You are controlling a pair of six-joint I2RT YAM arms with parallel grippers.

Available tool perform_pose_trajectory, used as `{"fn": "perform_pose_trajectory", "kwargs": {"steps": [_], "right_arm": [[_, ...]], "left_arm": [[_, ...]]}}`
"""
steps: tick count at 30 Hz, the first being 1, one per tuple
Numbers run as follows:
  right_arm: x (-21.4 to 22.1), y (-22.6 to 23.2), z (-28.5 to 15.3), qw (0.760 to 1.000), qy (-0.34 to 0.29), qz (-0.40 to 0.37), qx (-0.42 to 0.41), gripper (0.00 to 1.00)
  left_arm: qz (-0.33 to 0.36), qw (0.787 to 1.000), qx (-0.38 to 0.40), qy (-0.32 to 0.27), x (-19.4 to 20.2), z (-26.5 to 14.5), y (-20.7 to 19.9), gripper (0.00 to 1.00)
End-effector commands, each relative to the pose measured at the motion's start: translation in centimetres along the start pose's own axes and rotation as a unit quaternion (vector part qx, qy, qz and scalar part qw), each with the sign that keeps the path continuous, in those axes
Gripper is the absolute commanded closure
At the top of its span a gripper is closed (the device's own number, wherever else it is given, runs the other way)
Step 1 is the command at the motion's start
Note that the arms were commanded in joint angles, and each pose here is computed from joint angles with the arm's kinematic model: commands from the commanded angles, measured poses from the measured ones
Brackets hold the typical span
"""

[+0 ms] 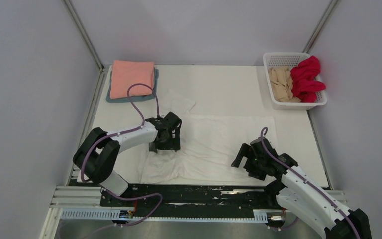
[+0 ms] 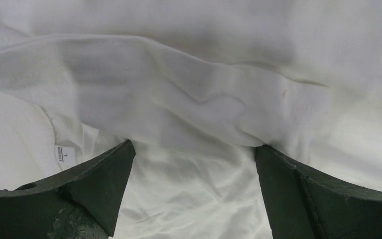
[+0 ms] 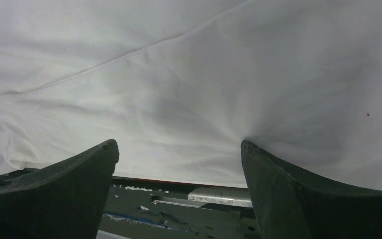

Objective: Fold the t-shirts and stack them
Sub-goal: Fold the flattened tshirt in 1/3 of the way, then grab the side of the flattened tshirt furthest away from the robot with both arms

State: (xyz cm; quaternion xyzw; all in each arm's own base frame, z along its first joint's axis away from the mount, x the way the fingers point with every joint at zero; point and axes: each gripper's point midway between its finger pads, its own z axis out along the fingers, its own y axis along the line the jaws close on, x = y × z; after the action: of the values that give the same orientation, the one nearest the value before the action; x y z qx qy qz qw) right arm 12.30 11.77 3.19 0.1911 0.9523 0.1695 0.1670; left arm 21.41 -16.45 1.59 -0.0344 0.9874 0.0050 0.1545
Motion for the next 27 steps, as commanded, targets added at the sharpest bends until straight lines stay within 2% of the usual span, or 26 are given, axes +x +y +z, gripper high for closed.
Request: {"fn": "perform_pose_trajectory", "kwargs": {"steps": [1,5,7,11,15,18,22,26,27], "right_arm": [[0.5,-1.0,0.2,1.0,0.003,0.006,0.018,0.0],[0.3,-0.8,0.0,1.0,-0.003,0.011,0.016,0.0],[-0.8,-0.6,-0.2,0.999,-0.028,0.015,0.018,0.0],[-3.0,1.2,-1.3,0.997,-0.072,0.014,-0.009,0.0],[-7.6,3.3,-4.5,0.986,-0.166,-0.013,-0.022,0.0],[-11.3,4.8,-6.9,0.969,-0.245,-0.024,-0.026,0.0],[-15.5,6.5,-8.9,0.945,-0.327,-0.02,-0.023,0.0],[-18.6,6.4,-8.5,0.935,-0.354,-0.01,0.017,0.0],[-19.4,6.4,-8.4,0.934,-0.358,-0.005,0.024,0.0]], "left_arm": [[0.004,0.999,-0.021,-0.024,-2.1,1.4,0.7,0.0],[0.002,0.999,-0.054,-0.003,-0.6,0.8,2.5,0.0],[0.0,0.998,-0.07,0.004,0.1,0.3,3.5,0.0],[0.006,0.998,-0.058,-0.024,-1.3,-1.8,3.5,0.0],[0.018,0.995,-0.028,-0.098,-5.4,-4.9,2.2,0.0],[0.012,0.988,-0.002,-0.157,-10.3,-8.0,0.3,0.0],[0.005,0.98,0.074,-0.186,-16.7,-9.3,-3.4,0.0],[-0.012,0.977,0.096,-0.188,-23.3,-7.8,-4.9,0.0],[-0.019,0.972,0.103,-0.211,-25.8,-9.1,-5.5,0.0]]}}
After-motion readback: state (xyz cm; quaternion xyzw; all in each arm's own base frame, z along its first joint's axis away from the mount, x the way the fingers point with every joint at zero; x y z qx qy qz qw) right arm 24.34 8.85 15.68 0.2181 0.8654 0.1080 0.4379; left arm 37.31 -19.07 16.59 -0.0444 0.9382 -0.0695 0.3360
